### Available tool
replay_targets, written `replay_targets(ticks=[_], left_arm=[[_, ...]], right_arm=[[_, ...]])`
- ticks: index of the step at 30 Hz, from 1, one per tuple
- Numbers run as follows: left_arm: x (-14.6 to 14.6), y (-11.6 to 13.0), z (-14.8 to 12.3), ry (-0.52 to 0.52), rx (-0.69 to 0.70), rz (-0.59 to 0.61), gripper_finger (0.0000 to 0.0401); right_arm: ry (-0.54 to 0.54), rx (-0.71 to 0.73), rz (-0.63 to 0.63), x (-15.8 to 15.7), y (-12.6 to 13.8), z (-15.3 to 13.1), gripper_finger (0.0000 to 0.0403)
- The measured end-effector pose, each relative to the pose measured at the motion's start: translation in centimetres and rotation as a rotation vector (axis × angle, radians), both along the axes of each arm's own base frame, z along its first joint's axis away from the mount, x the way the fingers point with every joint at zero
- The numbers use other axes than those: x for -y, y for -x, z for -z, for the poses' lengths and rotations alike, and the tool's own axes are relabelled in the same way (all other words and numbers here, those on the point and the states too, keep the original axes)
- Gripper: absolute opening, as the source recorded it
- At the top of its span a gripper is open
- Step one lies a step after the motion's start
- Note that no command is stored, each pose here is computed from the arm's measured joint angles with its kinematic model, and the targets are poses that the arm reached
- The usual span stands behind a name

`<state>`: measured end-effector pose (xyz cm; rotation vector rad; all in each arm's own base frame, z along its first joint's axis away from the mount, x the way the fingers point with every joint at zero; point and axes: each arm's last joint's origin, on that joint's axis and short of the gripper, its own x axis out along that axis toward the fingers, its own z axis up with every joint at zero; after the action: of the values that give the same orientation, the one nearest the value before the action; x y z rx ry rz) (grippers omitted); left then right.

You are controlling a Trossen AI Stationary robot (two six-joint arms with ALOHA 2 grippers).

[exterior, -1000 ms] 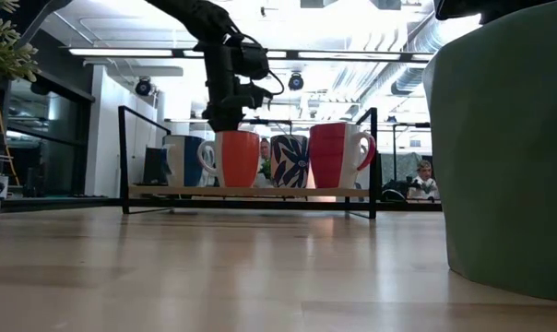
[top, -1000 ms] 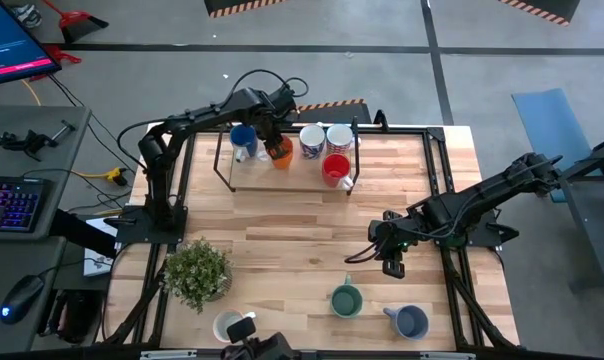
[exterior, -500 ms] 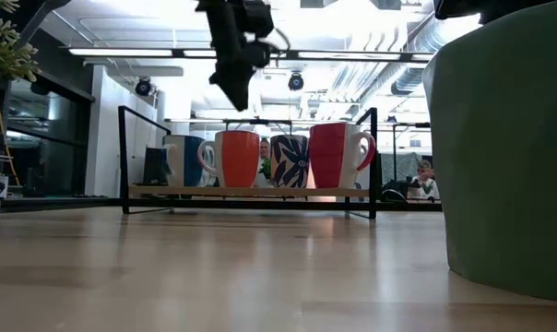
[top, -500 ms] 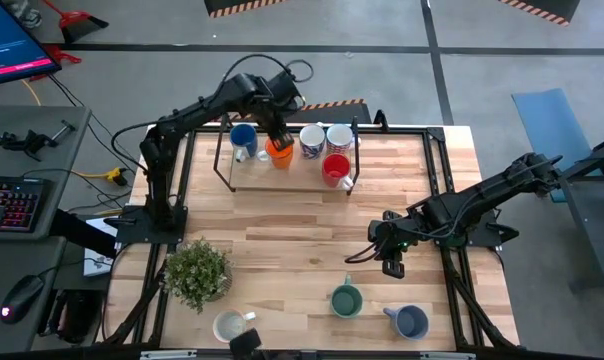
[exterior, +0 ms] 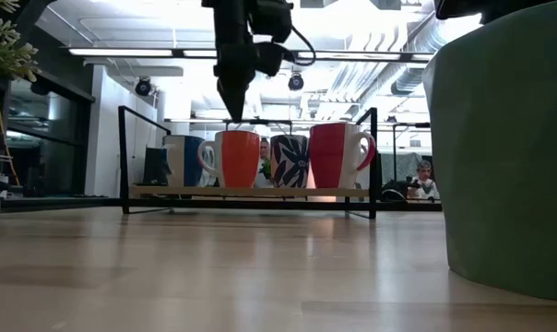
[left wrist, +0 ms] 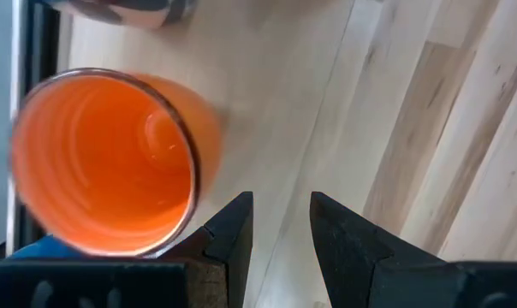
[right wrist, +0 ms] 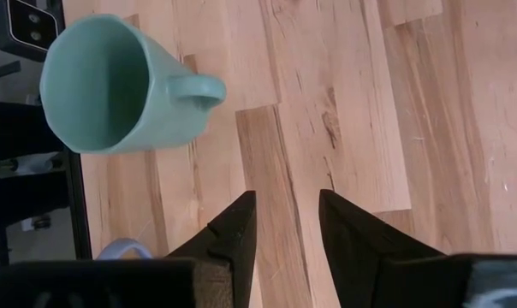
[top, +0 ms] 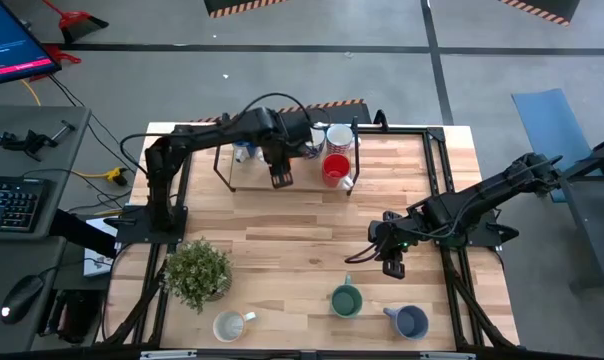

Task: Place coffee mugs
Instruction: Put the orange mug on the shelf

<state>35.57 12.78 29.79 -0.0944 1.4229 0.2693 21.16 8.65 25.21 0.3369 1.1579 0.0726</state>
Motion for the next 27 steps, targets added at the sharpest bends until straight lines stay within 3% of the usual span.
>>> replay_targets(ticks=[7,14,27], left_arm=[[0.2,-0.1,1.4,-0.008,-0.024,0.004,0.0108],[-1.5,-0.3,1.2,-0.073,0.04,-0.043,0.0108],[-1.9,-0.1,1.2,-0.068,0.035,-0.024,0.0108]], right_arm=[[-0.015,-0.005,-0.018,-0.1,0.0,0.0,0.0108],[-0.02,-0.007,-0.013,-0.1,0.0,0.0,0.0108],[-0.02,-0.007,-0.012,-0.1,0.0,0.0,0.0108]])
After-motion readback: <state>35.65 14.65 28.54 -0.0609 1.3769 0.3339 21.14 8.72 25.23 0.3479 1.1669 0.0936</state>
